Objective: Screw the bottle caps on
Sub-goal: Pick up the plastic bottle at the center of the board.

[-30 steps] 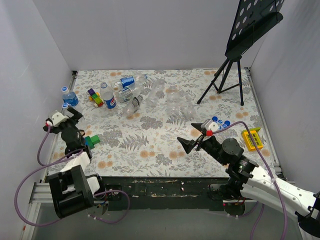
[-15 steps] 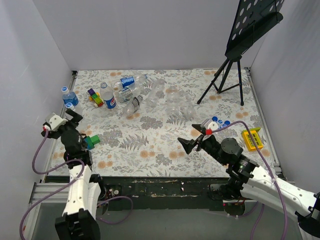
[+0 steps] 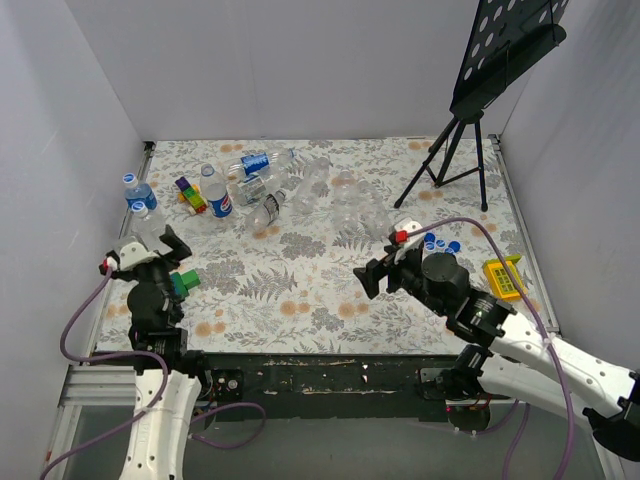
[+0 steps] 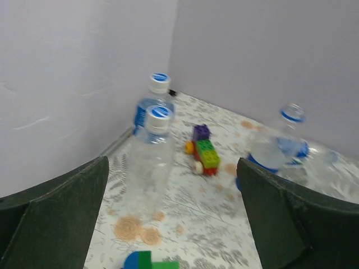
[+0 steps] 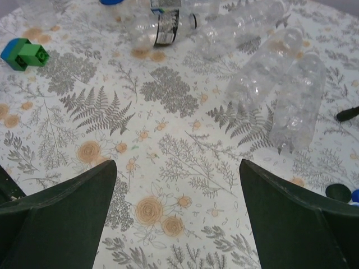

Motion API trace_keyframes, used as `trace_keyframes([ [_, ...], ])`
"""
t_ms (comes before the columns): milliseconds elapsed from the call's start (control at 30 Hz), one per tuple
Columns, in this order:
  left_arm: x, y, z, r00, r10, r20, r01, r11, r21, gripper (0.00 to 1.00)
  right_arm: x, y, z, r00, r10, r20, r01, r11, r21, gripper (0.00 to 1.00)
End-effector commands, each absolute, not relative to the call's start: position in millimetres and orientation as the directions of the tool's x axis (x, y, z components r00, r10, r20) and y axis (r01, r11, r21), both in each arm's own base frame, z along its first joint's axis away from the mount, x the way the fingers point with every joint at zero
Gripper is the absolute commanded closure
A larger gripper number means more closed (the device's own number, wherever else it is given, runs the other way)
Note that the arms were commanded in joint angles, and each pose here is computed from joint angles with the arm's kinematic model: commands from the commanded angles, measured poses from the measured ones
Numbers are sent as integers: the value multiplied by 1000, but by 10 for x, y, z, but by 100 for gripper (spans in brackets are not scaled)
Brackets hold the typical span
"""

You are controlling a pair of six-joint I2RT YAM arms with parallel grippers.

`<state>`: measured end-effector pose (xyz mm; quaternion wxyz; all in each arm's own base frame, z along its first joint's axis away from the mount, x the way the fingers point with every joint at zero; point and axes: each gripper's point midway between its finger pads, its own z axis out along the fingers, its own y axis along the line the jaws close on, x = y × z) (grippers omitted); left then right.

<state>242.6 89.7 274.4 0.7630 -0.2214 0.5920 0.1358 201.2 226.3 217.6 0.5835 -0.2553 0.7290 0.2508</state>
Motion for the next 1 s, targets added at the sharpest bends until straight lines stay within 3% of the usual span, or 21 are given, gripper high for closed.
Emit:
trace_keyframes([
  [0, 2513, 244, 2559, 128, -192, -973, -179, 960, -213, 2, 2094, 2241, 2173, -326, -110, -939, -587, 802, 109, 2],
  [200, 2426, -195, 2300, 7, -466, -885, -50, 884, -465, 2, 2184, 2269, 1905, -484, -157, -861, -536, 831, 150, 2],
  [367, 2298, -718, 2171, -261, -470, -843, 109, 854, -509, 2, 2341, 2158, 1666, -643, -90, -761, -483, 818, 311, 2],
  [467, 2305, -838, 2149, -341, -526, -779, 88, 807, -583, 2, 2478, 2045, 1610, -667, -42, -743, -422, 844, 330, 2],
  [600, 2346, -968, 2205, -413, -497, -763, 122, 800, -587, 2, 2599, 1987, 1642, -636, -31, -771, -409, 861, 302, 2],
  [733, 2351, -1283, 2166, -462, -351, -814, 350, 771, -531, 2, 2675, 1949, 1603, -657, -2, -754, -388, 859, 335, 2],
  [967, 2529, -1294, 2067, -495, -365, -788, 305, 777, -551, 2, 3124, 1839, 1648, -625, -29, -780, -313, 925, 217, 5],
])
